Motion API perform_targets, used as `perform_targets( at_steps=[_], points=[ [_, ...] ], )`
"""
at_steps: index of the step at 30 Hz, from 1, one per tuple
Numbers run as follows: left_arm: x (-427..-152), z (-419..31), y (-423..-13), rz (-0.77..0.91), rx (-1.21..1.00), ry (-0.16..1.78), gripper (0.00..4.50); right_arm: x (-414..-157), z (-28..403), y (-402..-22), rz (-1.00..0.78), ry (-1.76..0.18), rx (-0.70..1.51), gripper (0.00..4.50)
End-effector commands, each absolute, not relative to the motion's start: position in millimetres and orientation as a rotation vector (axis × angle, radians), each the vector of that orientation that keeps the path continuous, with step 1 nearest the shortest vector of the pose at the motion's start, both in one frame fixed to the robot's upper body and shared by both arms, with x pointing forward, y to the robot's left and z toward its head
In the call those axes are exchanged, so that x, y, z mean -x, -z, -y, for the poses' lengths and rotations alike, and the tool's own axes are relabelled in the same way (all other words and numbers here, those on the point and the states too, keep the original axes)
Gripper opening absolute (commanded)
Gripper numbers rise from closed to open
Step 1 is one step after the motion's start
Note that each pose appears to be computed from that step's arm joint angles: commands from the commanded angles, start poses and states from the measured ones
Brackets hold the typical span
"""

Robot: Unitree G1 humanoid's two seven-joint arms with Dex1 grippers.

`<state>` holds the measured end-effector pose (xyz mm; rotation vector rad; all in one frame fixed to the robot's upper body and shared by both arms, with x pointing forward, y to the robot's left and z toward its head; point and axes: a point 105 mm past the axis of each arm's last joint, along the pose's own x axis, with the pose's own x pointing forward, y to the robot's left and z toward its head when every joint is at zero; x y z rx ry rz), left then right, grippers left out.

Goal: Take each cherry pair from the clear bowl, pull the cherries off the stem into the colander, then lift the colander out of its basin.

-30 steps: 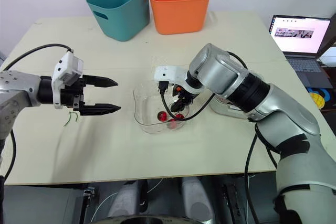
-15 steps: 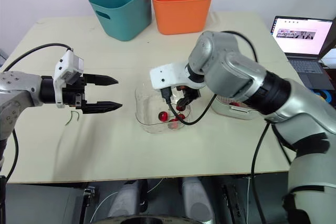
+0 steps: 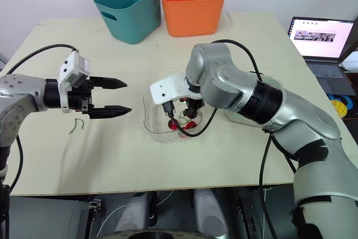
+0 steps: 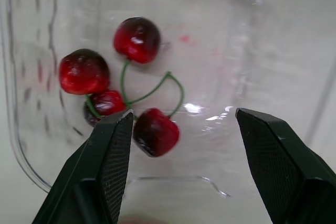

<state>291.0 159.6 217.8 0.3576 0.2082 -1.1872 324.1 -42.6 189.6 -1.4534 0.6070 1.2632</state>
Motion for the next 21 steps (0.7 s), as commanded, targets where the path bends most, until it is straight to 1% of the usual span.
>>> perform_targets(
  at_steps=[1,5,10,16,19,21],
  points=[
    [-288.0,-157.1,-225.4,-0.173,-0.385,1.192,4.5,-324.6,41.3,-191.4,-0.601,-1.252,1.478,3.27],
    [-286.9,-155.8,-225.1,-0.169,-0.379,1.19,4.5,-327.0,42.6,-180.8,-0.643,-1.249,1.472,3.27],
    [-287.3,-154.5,-226.8,-0.16,-0.37,1.187,4.5,-337.0,47.4,-168.9,-0.691,-1.219,1.482,3.27],
    [-287.9,-152.5,-229.1,-0.146,-0.356,1.185,4.5,-339.7,46.1,-162.8,-0.684,-1.221,1.516,3.27],
    [-287.9,-152.4,-229.5,-0.145,-0.354,1.183,4.5,-339.7,45.6,-161.3,-0.68,-1.225,1.53,2.74],
    [-287.4,-153.7,-229.0,-0.15,-0.356,1.182,4.5,-340.3,44.3,-160.6,-0.678,-1.224,1.532,2.08]
  ],
)
